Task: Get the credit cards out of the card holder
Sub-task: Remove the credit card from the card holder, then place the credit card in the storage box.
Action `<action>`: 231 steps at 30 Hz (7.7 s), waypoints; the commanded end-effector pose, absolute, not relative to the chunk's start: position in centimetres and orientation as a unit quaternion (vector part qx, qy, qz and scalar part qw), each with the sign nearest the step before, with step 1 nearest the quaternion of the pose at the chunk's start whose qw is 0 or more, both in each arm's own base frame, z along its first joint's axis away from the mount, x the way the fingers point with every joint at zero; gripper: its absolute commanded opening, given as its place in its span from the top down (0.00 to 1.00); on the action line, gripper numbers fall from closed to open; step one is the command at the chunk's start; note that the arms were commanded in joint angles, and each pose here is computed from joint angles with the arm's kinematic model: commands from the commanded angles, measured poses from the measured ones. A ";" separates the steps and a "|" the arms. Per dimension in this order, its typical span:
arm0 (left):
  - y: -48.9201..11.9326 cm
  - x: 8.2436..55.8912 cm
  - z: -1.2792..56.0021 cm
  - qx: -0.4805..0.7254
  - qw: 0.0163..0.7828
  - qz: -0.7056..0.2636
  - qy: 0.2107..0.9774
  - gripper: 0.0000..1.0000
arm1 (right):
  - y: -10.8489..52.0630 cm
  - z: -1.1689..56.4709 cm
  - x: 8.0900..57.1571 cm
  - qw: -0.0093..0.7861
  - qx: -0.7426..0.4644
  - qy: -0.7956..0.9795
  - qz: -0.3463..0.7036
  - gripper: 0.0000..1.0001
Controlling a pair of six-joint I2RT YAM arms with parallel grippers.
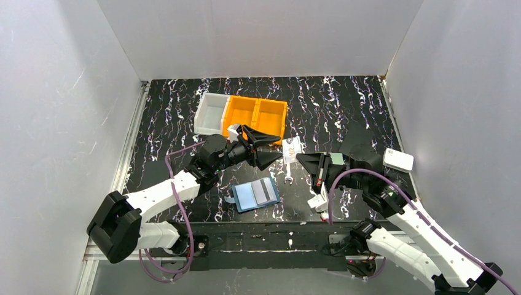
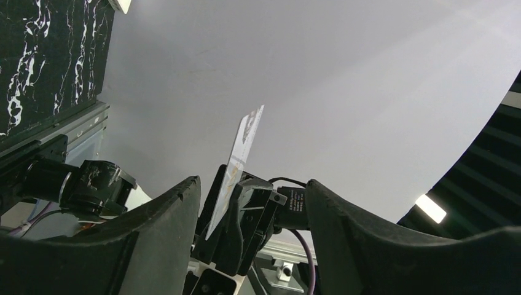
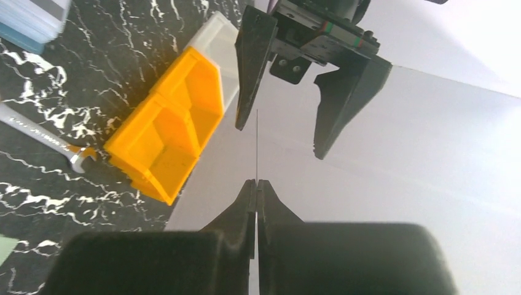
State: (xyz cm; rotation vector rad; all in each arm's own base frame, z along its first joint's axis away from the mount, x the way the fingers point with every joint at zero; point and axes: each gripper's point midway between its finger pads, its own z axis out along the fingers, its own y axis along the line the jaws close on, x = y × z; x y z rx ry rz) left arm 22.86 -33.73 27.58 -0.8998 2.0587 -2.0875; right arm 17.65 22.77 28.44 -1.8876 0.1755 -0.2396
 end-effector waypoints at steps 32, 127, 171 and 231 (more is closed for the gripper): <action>-32.5 24.1 26.5 -0.148 0.156 -0.756 0.617 1.00 | 22.7 27.6 15.6 0.562 -0.820 0.087 -0.072 0.05; -11.2 56.9 7.9 0.670 0.309 0.063 0.672 0.78 | 20.3 17.7 20.5 0.303 -0.481 0.639 0.518 0.02; -10.1 59.7 12.0 0.610 0.378 0.169 0.675 0.75 | 20.2 17.7 20.5 0.302 -0.477 0.640 0.522 0.02; -11.7 54.2 14.0 0.532 0.374 0.061 0.757 1.00 | 20.0 18.1 20.0 0.307 -0.479 0.634 0.524 0.02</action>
